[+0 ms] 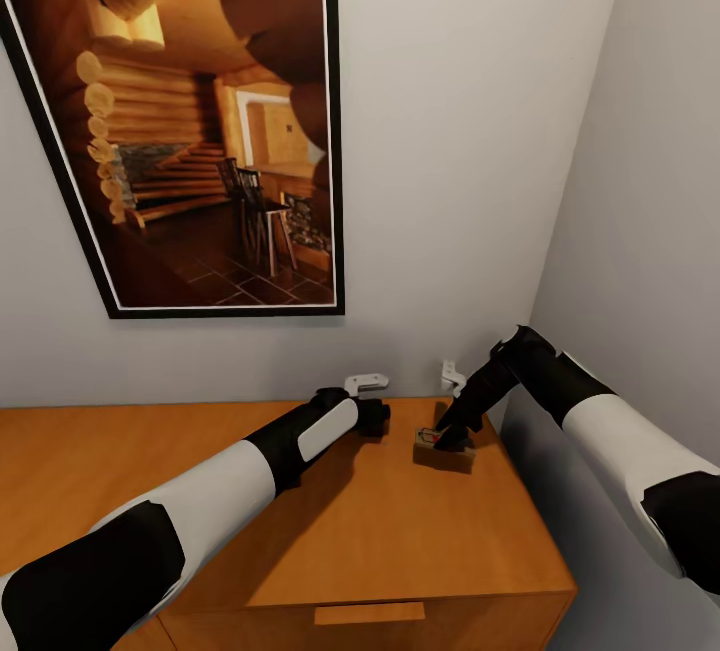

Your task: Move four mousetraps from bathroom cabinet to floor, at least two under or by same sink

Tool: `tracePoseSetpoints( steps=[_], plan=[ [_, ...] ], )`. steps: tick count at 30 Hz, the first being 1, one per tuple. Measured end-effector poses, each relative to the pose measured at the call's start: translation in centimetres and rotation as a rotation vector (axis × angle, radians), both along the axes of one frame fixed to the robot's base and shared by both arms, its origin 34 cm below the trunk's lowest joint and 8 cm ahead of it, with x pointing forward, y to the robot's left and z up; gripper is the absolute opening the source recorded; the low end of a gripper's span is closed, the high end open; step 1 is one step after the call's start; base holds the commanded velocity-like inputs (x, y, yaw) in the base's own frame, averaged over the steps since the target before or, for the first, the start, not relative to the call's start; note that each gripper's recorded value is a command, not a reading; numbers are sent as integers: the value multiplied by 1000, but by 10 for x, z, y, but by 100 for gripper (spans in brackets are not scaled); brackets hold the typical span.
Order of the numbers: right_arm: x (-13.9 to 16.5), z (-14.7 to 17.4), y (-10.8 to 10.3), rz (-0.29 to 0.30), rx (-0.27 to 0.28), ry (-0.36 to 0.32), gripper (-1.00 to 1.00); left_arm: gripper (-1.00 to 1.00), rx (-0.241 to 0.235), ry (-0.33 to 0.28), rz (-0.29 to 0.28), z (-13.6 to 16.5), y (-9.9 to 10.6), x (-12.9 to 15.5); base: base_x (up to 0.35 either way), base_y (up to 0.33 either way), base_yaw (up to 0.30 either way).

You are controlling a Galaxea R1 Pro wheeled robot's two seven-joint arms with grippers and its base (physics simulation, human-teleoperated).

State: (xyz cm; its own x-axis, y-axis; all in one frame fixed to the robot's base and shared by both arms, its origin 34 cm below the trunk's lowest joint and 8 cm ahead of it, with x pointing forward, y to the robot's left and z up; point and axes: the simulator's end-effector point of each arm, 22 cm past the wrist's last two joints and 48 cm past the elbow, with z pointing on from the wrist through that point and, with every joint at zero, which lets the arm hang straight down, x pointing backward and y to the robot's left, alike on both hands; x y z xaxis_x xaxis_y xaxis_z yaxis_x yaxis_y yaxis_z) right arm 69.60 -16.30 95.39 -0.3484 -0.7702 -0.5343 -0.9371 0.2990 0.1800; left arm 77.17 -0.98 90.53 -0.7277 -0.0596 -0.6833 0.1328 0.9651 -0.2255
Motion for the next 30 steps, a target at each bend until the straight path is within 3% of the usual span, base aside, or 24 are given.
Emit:
tracePoseSetpoints(
  steps=[30],
  plan=[
    [0,0,1,0,0,-1,-100,100,17,-6,-5,-1,-2,-3,0,0,0]
  ],
)
